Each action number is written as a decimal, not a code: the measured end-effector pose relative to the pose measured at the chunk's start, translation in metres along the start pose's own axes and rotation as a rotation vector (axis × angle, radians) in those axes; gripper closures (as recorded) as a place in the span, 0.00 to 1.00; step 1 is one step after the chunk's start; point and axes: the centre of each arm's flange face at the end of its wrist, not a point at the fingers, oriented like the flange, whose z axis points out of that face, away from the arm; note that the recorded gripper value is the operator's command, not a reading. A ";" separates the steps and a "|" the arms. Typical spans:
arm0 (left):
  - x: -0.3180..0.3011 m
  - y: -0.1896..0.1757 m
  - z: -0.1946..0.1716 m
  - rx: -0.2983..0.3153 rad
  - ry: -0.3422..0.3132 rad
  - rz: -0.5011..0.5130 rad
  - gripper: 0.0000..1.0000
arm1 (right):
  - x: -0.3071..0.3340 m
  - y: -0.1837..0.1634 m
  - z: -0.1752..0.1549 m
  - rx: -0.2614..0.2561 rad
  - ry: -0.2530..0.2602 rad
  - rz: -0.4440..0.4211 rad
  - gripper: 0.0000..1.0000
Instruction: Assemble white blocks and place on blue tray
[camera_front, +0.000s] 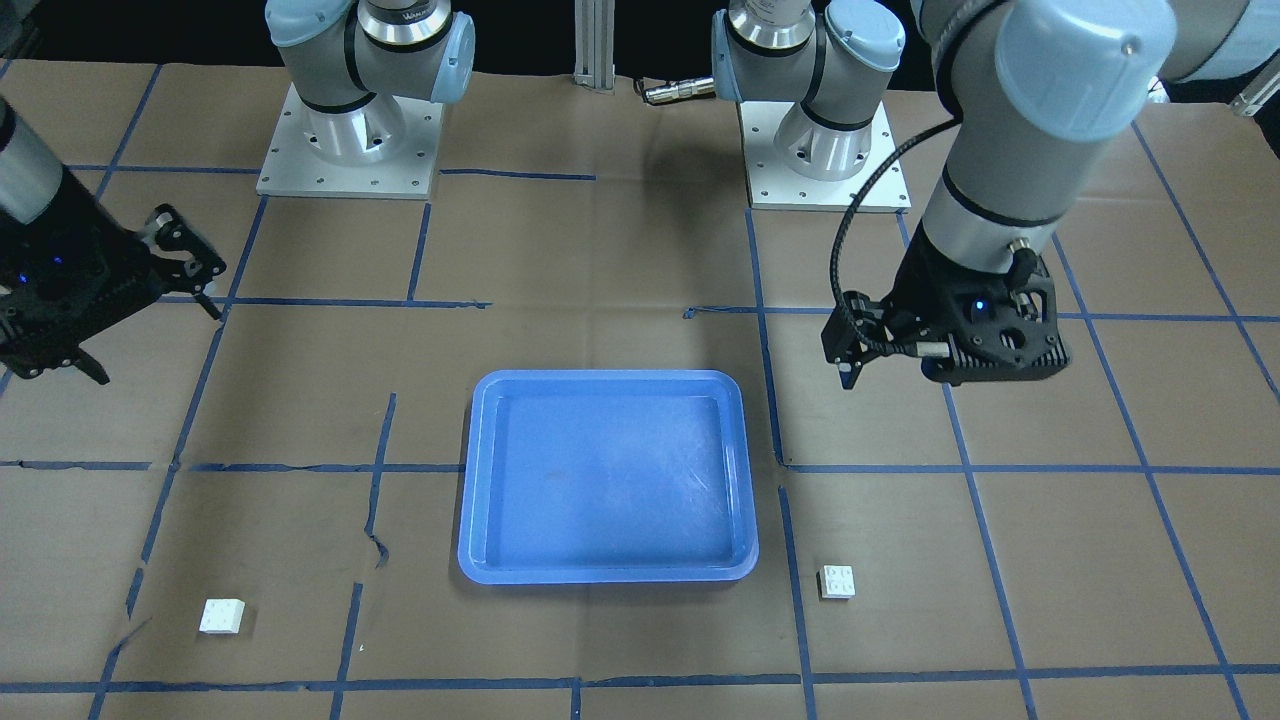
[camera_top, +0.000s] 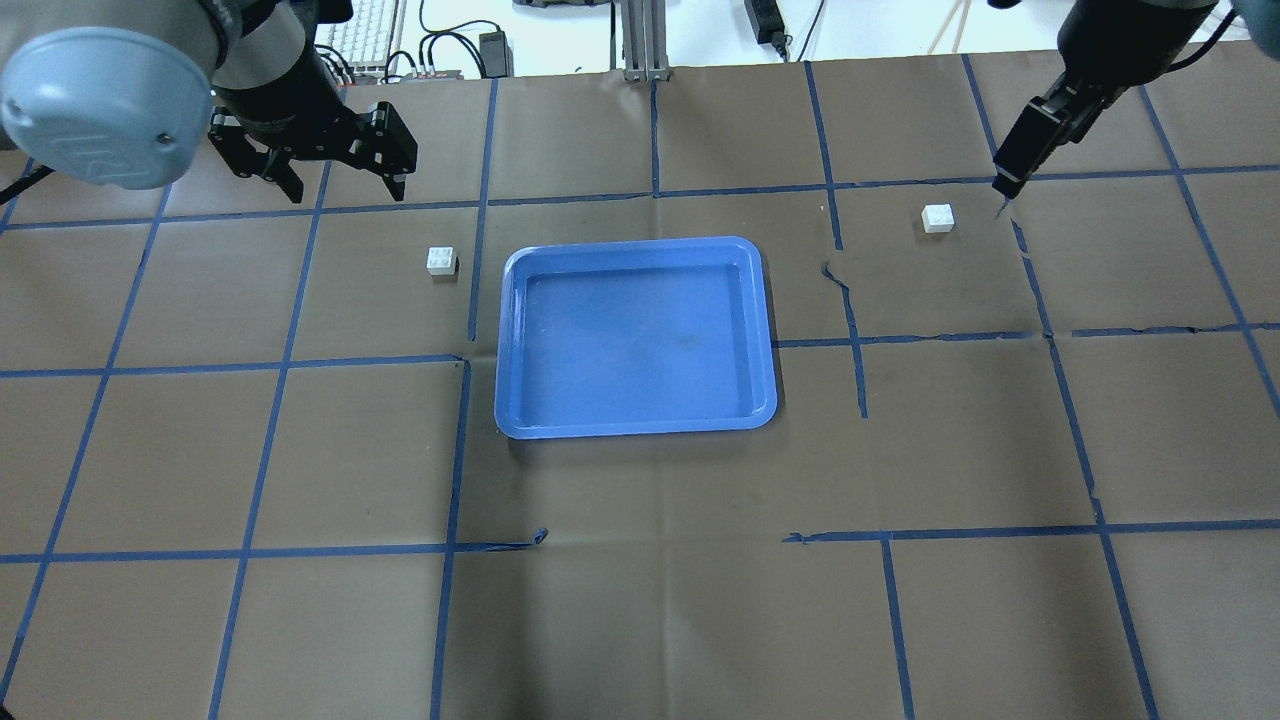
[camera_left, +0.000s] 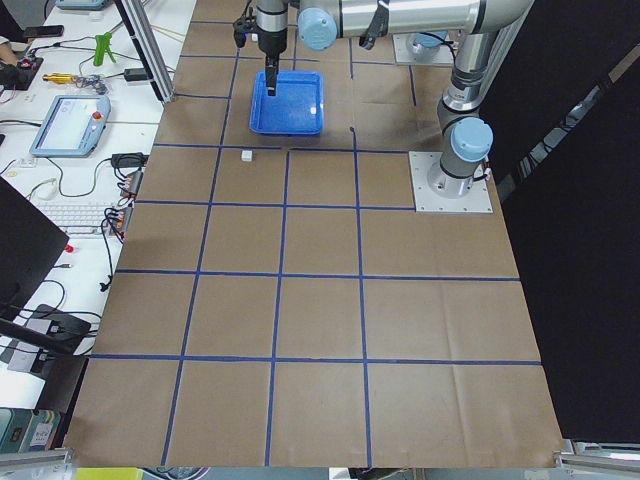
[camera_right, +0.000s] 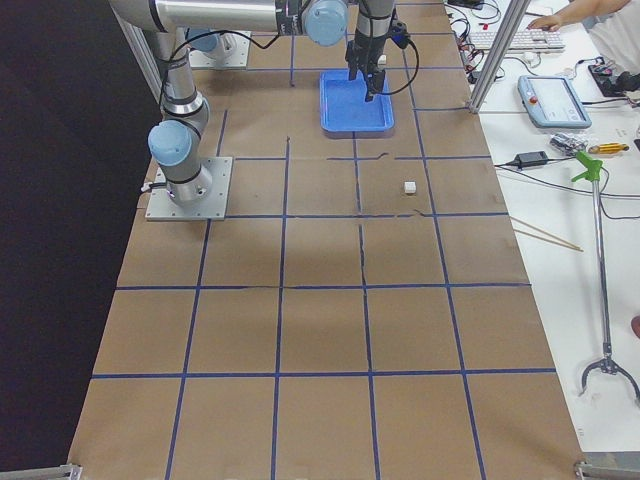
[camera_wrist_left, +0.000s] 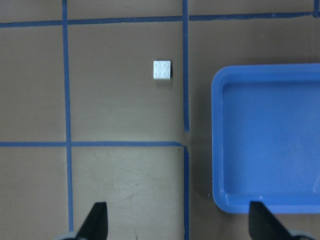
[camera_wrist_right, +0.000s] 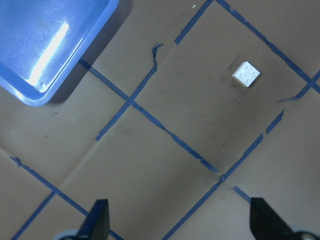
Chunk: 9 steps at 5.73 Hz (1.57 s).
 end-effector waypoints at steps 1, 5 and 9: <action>0.000 -0.029 0.054 0.009 0.006 -0.005 0.01 | 0.021 0.003 0.010 0.033 0.007 -0.230 0.00; 0.005 -0.065 0.234 -0.033 0.000 0.014 0.01 | 0.125 0.010 0.091 0.277 -0.057 -0.846 0.00; 0.006 -0.070 0.258 -0.028 0.004 0.055 0.92 | 0.196 0.013 0.242 0.643 -0.187 -0.758 0.01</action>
